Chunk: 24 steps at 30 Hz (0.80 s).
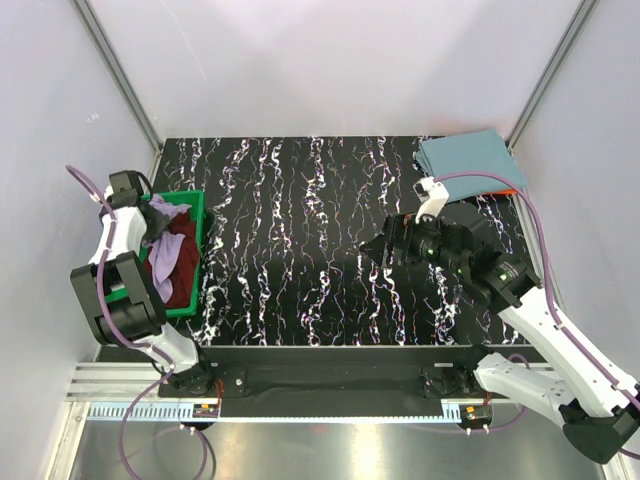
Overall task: Fold and stack the t-shirts
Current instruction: Grab the tshirt from the pile
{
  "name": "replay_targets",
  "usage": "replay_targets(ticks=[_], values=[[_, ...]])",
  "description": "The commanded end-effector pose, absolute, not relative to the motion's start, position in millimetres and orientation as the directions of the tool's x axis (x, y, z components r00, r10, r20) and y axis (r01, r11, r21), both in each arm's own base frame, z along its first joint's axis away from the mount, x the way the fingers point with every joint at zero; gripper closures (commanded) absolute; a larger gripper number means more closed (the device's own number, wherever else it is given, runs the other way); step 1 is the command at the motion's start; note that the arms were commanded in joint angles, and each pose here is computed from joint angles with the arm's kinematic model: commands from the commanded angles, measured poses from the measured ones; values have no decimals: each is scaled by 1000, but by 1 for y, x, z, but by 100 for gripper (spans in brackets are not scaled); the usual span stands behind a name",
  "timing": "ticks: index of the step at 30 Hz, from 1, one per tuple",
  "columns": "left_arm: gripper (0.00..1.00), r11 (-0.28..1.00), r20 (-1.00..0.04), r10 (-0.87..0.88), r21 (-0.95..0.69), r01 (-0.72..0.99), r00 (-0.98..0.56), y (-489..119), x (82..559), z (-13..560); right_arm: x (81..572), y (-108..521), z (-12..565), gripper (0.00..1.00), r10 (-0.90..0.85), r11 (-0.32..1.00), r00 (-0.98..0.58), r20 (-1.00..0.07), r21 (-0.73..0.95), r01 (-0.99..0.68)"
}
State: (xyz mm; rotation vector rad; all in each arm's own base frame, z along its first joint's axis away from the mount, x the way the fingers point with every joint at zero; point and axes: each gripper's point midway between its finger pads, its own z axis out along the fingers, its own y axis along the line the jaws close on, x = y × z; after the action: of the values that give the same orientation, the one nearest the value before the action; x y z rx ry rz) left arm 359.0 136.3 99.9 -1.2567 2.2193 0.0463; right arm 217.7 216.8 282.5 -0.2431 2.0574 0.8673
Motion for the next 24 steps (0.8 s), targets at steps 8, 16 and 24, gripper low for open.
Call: replay_targets(ticks=[8, 16, 24], values=[[97, 633, -697, -658, -309, -710, -284, 158, 386, 194, 229, 222, 293, 0, 135, 747, -577, -805, 466, -475], [49, 598, -676, -679, -284, -749, -286, 161, 379, 173, 231, 220, 295, 0, 144, 755, -571, -808, 463, -464], [58, 639, -608, -698, -288, -713, -378, 153, 401, 126, 231, 221, 297, 0, 144, 749, -567, -811, 464, -473]])
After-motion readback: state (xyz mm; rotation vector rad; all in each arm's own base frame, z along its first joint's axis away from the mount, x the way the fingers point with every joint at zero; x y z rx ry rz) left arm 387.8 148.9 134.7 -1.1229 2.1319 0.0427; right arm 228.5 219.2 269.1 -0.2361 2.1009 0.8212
